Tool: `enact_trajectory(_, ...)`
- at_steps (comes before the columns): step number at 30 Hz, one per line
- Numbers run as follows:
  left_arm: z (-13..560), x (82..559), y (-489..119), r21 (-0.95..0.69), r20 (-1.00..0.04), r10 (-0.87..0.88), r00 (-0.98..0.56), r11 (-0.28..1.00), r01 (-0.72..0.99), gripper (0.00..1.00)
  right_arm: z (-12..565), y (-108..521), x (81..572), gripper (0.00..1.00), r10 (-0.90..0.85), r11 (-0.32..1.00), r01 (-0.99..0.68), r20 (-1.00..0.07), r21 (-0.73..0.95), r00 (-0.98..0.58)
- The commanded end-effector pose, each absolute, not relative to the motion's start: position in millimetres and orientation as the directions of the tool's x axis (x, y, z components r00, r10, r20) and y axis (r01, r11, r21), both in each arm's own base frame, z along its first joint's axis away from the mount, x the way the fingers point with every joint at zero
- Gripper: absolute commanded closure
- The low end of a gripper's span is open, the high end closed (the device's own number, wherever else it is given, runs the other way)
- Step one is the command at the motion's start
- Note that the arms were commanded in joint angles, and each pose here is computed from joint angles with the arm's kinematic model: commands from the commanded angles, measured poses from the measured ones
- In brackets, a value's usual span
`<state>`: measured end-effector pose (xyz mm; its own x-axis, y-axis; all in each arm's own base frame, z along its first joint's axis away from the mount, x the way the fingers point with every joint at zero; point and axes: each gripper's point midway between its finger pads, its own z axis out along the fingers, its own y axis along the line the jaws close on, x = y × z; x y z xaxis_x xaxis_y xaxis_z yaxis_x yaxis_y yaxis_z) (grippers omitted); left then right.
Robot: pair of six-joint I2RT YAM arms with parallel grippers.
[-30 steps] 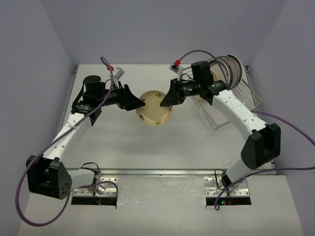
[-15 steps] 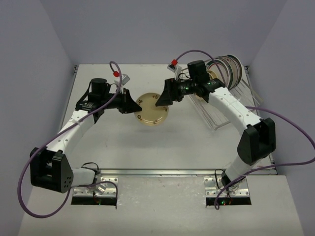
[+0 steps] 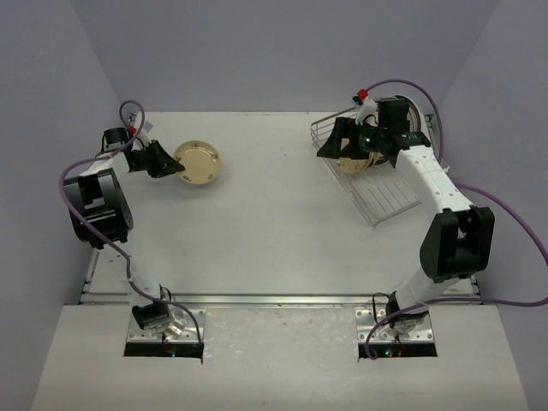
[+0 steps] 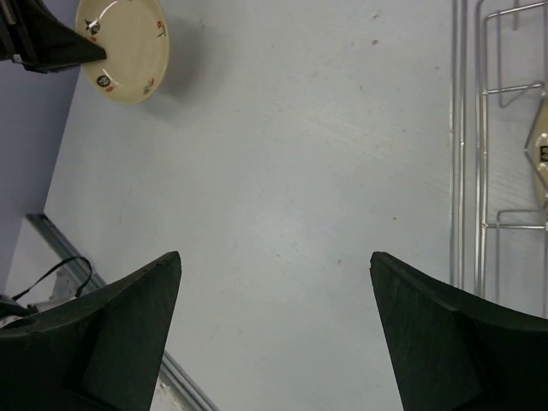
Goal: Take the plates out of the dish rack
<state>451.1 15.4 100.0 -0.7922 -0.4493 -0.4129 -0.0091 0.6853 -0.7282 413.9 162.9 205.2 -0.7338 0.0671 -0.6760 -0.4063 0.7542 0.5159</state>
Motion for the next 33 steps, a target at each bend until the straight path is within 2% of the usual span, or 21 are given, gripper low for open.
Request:
enact_trajectory(1,118,492,52,-0.734,-0.465,-0.524,-0.714,0.679,-0.02,1.0,221,141,422,0.11,0.06,0.81,-0.406,-0.75,0.422,-0.659)
enact_trajectory(9,78,531,102,-0.66,-0.491,-0.579,-0.651,0.735,-0.156,1.0,205,100,444,0.12,0.142,0.868,-0.266,-0.722,0.42,-0.677)
enact_trajectory(15,45,541,119,-0.618,-0.465,-0.598,-0.653,0.747,-0.244,0.96,201,91,450,0.12,0.155,0.87,-0.241,-0.704,0.43,-0.693)
enact_trajectory(19,34,537,129,-0.584,-0.46,-0.6,-0.654,0.76,-0.287,0.84,197,90,454,0.12,0.151,0.874,-0.237,-0.7,0.424,-0.698)
enact_trajectory(23,27,530,138,-0.523,-0.467,-0.585,-0.663,0.787,-0.326,0.66,191,87,459,0.13,0.156,0.882,-0.216,-0.693,0.418,-0.704)
enact_trajectory(31,19,513,152,-0.431,-0.479,-0.568,-0.669,0.816,-0.384,0.49,192,83,474,0.13,0.17,0.891,-0.191,-0.693,0.411,-0.701)
enact_trajectory(33,22,511,155,-0.415,-0.488,-0.558,-0.671,0.825,-0.385,0.48,190,81,478,0.14,0.17,0.899,-0.178,-0.694,0.4,-0.699)
